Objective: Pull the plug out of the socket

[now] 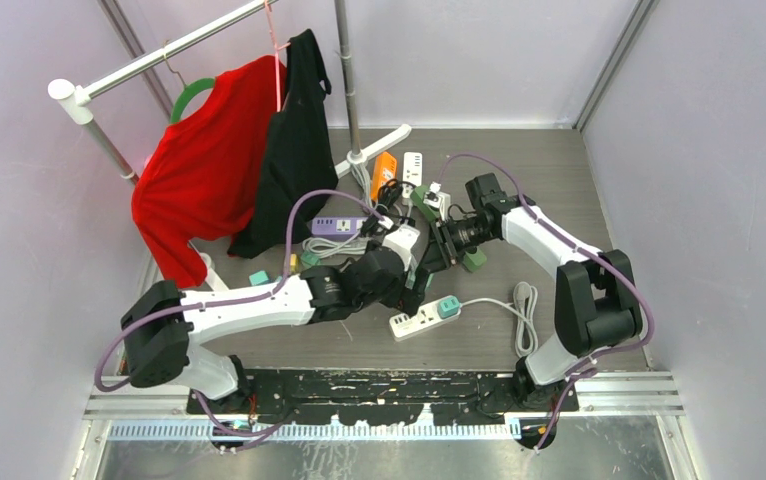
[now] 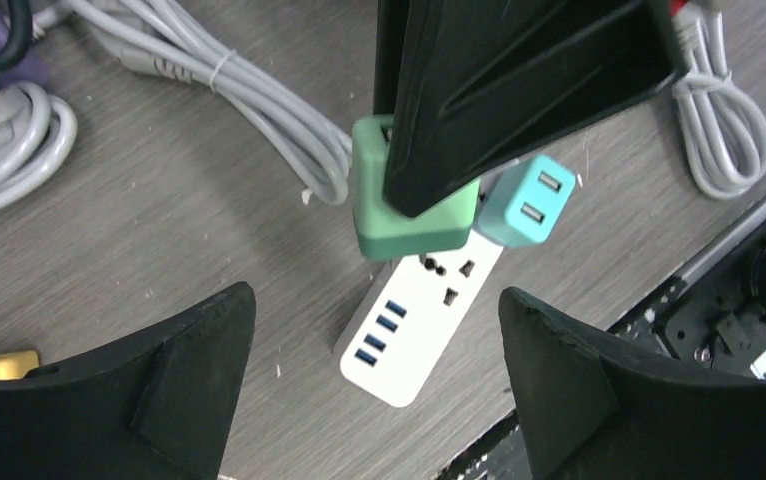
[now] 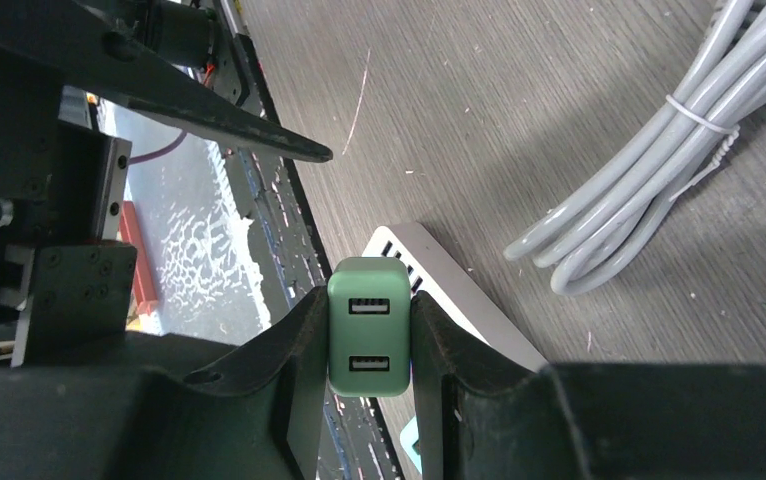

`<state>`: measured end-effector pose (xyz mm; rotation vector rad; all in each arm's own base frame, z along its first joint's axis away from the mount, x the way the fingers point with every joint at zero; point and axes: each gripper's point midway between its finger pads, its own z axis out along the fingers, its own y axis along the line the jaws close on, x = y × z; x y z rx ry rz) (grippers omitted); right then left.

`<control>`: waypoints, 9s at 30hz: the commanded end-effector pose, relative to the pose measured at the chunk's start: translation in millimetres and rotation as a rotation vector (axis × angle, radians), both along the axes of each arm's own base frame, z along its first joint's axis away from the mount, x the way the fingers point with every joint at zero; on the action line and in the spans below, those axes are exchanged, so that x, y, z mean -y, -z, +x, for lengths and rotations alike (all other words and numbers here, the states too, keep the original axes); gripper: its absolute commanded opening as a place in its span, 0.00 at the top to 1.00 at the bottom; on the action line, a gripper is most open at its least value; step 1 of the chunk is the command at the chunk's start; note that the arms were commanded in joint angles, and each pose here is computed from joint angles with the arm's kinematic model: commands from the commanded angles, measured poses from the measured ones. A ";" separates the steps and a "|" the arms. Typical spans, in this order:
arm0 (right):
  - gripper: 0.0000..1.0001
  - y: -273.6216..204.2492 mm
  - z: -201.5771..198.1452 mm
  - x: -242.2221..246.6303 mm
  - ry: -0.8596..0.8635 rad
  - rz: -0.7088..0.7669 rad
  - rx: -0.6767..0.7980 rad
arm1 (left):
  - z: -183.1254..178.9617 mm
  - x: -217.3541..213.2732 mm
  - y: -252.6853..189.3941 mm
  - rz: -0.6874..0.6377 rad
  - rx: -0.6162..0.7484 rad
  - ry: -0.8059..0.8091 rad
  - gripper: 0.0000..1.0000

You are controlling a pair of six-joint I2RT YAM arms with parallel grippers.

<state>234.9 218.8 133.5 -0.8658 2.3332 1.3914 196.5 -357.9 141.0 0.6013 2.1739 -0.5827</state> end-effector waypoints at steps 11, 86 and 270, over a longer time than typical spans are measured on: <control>0.94 -14.9 10.2 -6.6 0.009 0.048 0.000 | 29.3 32.2 -16.0 0.004 0.047 -0.076 0.31; 0.34 -5.7 7.5 5.6 -0.038 0.005 0.075 | 25.2 -211.7 64.9 0.276 0.131 -0.586 0.97; 0.99 79.7 -62.9 84.2 -0.971 -0.147 0.850 | -22.4 6.4 134.8 -0.163 0.478 0.539 1.00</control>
